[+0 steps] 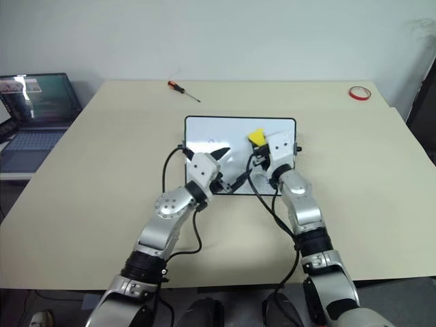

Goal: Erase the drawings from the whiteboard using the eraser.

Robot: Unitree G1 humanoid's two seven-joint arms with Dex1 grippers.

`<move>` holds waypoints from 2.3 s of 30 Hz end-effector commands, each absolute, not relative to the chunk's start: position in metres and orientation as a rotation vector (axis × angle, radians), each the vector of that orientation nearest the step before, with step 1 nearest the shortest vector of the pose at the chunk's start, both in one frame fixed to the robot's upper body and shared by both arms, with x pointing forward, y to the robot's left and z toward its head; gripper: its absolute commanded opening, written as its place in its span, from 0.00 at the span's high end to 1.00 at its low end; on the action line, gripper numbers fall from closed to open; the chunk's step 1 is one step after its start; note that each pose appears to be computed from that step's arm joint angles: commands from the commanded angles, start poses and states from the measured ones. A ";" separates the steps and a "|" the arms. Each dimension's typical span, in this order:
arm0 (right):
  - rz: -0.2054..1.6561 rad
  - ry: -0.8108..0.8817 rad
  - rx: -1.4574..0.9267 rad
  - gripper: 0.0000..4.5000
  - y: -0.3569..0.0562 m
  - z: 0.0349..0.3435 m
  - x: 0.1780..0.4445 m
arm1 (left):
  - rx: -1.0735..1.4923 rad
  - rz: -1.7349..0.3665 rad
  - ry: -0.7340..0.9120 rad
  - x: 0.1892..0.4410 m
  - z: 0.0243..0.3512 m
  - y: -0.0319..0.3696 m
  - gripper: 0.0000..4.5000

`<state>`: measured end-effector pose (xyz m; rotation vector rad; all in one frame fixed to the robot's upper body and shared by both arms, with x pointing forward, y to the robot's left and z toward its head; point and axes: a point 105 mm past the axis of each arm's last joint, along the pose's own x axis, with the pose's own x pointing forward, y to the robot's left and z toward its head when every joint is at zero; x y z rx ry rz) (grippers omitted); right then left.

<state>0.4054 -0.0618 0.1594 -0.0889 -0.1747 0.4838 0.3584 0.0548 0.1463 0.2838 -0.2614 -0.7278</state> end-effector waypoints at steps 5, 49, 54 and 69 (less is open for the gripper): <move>0.315 -0.277 -0.150 0.73 -0.096 0.189 0.419 | 0.287 -0.735 -0.296 0.358 0.155 0.053 0.00; 0.392 -0.136 -0.241 0.73 -0.084 0.137 0.389 | 0.285 -0.775 -0.290 0.355 0.152 0.043 0.00; 0.443 -0.126 -0.253 0.73 -0.074 0.135 0.386 | 0.287 -0.781 -0.293 0.355 0.153 0.041 0.00; 0.185 -0.150 -0.353 0.73 -0.112 0.153 0.418 | 0.284 -0.776 -0.296 0.354 0.153 0.042 0.00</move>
